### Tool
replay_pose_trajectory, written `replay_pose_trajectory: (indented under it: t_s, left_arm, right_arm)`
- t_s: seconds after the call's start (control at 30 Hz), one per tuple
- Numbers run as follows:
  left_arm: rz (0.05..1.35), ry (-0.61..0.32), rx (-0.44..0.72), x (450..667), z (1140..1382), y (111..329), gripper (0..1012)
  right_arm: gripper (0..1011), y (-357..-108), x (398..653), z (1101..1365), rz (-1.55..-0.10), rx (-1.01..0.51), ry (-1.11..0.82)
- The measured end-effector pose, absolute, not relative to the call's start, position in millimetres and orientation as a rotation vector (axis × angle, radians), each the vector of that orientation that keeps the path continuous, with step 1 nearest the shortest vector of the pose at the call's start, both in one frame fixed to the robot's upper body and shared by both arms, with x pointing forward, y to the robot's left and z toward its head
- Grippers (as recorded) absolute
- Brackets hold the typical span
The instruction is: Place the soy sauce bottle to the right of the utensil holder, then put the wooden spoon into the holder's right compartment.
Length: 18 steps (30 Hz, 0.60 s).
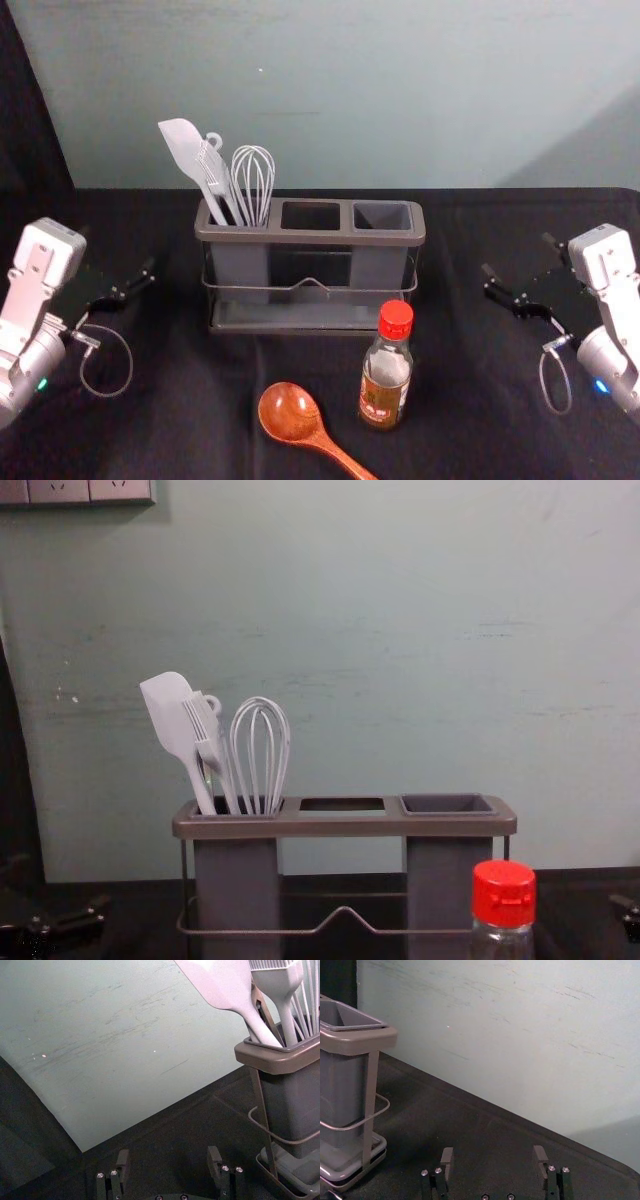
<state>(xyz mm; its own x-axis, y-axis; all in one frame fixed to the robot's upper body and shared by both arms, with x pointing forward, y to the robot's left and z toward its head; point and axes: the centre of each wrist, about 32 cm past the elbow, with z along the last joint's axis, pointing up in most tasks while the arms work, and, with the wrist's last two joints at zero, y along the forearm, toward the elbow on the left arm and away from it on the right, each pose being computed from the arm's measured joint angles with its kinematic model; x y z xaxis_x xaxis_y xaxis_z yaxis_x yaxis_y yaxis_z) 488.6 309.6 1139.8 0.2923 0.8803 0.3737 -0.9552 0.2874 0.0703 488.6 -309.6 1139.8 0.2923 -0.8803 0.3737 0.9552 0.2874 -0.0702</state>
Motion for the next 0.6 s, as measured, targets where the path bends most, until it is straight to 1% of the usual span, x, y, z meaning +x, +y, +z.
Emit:
replay_pose_trajectory:
  t_s: [0.6]
  left_arm:
    - [1.248,-0.285,0.304,488.6,1139.8,309.7,1011]
  right_arm:
    - [1002,-309.6,488.6,1139.8,-1.248,-0.304,-0.285]
